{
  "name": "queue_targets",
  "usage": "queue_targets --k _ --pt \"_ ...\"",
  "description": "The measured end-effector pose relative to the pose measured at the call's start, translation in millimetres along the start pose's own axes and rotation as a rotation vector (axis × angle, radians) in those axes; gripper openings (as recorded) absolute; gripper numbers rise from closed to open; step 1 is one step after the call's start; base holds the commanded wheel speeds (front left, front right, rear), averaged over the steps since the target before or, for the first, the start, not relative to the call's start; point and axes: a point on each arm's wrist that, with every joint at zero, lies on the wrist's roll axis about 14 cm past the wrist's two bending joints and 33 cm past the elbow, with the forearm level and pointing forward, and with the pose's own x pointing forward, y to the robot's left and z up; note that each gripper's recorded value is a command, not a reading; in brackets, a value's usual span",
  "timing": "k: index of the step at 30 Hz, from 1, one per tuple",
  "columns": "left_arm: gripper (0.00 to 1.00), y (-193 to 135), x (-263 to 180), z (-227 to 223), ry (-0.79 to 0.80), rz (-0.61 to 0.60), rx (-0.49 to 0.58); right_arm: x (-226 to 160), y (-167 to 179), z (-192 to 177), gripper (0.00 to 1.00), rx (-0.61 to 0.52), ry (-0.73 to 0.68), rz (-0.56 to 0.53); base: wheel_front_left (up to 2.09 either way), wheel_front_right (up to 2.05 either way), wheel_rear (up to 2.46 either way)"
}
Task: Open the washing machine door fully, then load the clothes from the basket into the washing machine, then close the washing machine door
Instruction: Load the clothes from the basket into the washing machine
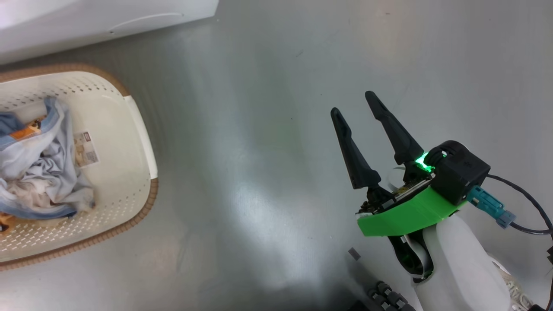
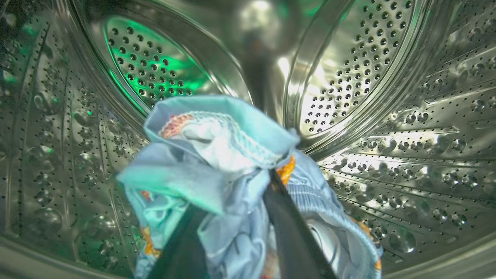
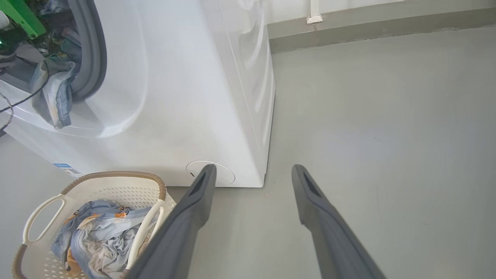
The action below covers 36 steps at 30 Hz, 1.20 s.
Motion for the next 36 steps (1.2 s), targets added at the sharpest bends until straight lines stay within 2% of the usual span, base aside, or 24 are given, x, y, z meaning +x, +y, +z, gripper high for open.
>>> queue_targets --k 11,20,26,36 --pt "1.00 0 -16 5 0.010 0.007 -0.007 1 3 19 1.00 -0.007 -0.045 0.008 0.00 0.00 0.00" --pt "1.00 -9 -59 -6 0.034 0.009 -0.039 -9 9 41 1.00 -0.011 -0.090 0.012 0.00 0.00 0.00" --pt "1.00 -12 -100 7 -0.029 0.041 -0.049 -19 14 48 1.00 -0.019 -0.100 0.012 0.00 0.00 0.00" --pt "1.00 -21 -207 8 -0.055 0.073 -0.028 -36 24 57 1.00 -0.032 -0.111 0.021 0.00 0.00 0.00"
